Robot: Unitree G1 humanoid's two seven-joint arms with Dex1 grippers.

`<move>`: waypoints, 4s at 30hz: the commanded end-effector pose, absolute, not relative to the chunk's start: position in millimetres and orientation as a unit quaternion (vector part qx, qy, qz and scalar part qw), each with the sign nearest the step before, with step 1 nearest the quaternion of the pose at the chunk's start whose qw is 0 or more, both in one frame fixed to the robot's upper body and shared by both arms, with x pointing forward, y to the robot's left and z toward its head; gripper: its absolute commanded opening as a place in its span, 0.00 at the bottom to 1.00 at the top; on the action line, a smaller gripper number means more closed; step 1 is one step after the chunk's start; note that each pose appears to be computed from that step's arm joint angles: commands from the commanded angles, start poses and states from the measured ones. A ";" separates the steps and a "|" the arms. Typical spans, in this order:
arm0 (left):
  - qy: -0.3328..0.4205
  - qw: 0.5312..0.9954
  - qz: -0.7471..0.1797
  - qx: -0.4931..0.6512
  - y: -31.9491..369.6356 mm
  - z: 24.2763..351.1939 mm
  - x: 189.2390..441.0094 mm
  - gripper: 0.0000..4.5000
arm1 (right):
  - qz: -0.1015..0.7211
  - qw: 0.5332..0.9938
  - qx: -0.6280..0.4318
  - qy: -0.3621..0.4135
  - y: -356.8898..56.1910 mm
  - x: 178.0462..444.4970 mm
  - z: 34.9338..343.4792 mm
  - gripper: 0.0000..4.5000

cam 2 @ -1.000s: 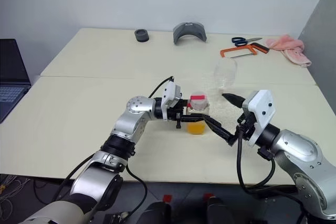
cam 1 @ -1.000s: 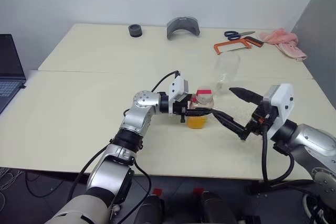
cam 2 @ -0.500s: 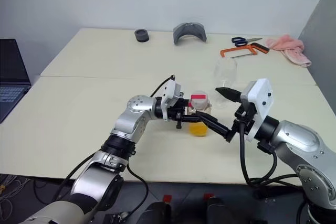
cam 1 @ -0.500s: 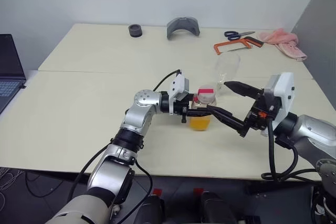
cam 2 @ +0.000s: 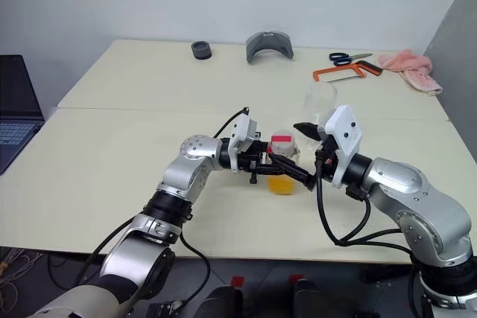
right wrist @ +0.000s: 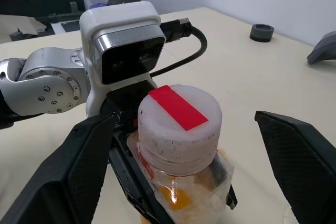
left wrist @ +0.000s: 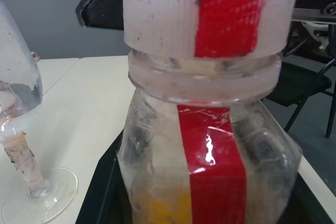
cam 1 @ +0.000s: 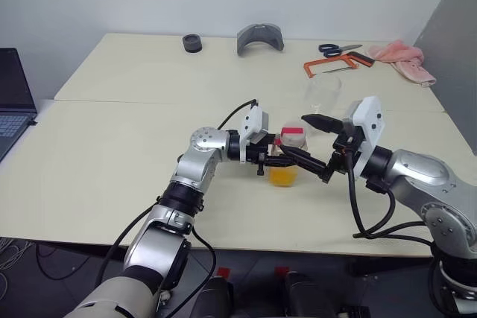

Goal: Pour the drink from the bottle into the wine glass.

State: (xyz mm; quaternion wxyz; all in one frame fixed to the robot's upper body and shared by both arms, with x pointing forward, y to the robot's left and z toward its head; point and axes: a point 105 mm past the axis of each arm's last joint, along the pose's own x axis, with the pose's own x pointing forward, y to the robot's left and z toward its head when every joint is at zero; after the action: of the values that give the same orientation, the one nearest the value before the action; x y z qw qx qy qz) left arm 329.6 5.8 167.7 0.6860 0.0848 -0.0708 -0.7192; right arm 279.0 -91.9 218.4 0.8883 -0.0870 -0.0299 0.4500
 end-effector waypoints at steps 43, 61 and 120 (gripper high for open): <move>-0.102 0.749 -0.648 0.095 40.0 186.5 338.3 0.36 | 0.173 0.977 -0.078 0.093 -204.5 264.5 111.7 0.61; -0.148 0.952 -0.253 0.087 163.9 219.4 419.7 0.36 | 0.419 0.897 -0.143 0.001 -100.9 265.0 173.6 1.00; -0.033 0.983 -0.164 0.076 223.0 103.0 333.8 1.00 | 0.294 0.955 -0.046 0.021 -86.3 303.9 133.9 1.00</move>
State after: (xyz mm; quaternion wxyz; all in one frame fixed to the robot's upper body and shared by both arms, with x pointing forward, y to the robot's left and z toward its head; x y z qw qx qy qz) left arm 338.8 237.1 84.6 0.9901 0.0776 -0.0075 -0.1163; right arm 301.4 -75.6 111.5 0.9402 -0.0483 0.0759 0.3285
